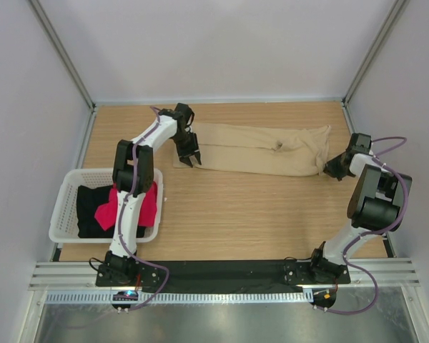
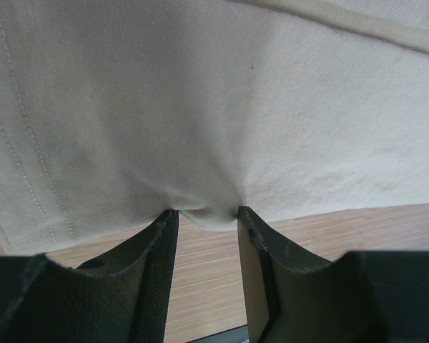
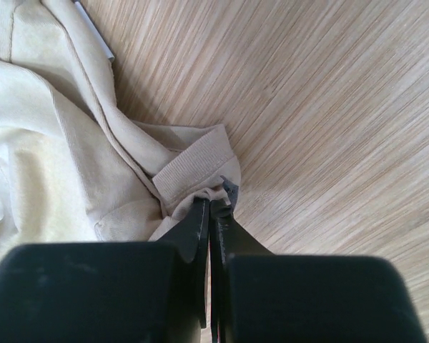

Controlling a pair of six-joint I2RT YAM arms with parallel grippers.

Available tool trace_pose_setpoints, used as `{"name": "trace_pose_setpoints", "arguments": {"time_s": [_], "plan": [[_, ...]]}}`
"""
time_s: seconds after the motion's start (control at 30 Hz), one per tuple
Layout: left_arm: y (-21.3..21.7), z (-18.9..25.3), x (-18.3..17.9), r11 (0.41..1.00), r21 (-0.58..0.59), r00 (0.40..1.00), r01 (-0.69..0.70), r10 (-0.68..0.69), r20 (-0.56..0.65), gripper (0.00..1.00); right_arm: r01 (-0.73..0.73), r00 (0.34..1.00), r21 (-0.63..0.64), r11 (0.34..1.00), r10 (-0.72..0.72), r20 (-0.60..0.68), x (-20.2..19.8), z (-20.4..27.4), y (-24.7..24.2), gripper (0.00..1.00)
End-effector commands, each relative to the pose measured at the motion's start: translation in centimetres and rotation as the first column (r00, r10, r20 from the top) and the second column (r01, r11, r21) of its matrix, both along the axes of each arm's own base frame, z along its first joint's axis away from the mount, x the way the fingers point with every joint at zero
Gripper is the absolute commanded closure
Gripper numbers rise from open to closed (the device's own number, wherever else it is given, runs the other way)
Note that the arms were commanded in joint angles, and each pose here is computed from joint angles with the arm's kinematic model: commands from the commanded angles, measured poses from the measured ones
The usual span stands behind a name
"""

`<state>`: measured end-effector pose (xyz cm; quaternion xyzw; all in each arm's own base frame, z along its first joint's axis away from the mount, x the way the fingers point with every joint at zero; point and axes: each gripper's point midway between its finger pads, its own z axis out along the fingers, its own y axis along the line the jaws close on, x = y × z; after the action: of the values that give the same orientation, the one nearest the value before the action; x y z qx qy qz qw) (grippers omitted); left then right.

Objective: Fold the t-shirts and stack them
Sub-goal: Fold the tshirt

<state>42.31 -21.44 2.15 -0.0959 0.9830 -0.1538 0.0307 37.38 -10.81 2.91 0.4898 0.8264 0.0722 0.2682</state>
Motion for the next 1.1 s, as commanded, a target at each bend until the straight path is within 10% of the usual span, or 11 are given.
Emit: {"name": "trace_pose_setpoints", "arguments": {"time_s": [0.0, 0.4, 1.07], "plan": [[2.0, -5.4, 0.1, 0.994, 0.110, 0.999, -0.001, 0.004, -0.034, 0.59, 0.038, 0.997, -0.047, 0.998, -0.035, 0.066, 1.5, 1.7, -1.7, 0.99], [2.3, -5.7, -0.4, 0.992, 0.127, 0.999, 0.005, 0.002, -0.050, 0.58, 0.045, 0.995, -0.249, 0.968, -0.066, -0.080, -0.6, 4.0, -5.5, 0.99], [2.0, -5.6, -0.2, 0.994, 0.111, 0.999, 0.013, -0.008, -0.048, 0.59, -0.071, 0.997, -0.014, 0.997, 0.071, 0.001, -1.1, 2.8, 0.2, 0.65]]}}
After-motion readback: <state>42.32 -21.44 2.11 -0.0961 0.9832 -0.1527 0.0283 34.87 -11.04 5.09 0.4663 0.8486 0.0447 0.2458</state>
